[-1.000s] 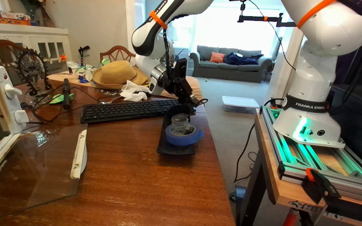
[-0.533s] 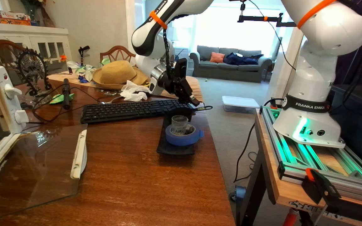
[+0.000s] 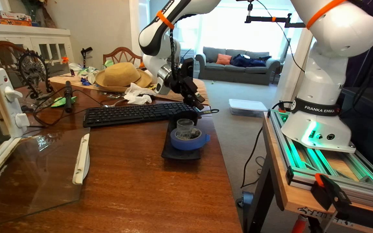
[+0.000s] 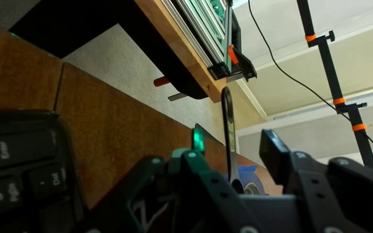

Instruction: Move the black measuring cup to the right then pick up the glass cup and set it down on the desk.

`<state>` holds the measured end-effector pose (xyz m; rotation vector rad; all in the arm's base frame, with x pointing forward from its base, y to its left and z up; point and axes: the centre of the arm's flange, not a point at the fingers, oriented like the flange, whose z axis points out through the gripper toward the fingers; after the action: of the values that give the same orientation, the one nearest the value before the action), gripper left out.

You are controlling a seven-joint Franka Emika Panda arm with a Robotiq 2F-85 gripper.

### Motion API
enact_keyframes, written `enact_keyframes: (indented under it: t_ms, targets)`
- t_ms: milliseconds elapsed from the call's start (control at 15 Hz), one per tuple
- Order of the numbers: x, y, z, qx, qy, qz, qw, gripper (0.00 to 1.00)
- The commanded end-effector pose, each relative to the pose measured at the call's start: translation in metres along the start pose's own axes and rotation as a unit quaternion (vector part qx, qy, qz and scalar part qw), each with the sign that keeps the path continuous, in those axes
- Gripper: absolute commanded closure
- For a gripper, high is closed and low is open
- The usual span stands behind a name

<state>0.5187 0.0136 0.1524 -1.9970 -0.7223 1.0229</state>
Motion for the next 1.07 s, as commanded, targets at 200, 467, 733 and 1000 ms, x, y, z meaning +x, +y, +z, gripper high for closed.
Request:
enact_keyframes:
  t_ms: [200, 467, 733, 1000]
  targets:
    - [-0.032, -0.033, -0.008, -0.074, 0.058, 0.055, 0.9940, 0.34]
    - [-0.016, -0.058, -0.010, -0.144, 0.089, 0.103, 0.9803, 0.44]
    - [0.002, -0.073, -0.008, -0.186, 0.111, 0.144, 0.9655, 0.56]
    - [0.012, -0.078, -0.003, -0.214, 0.119, 0.179, 0.9529, 0.52]
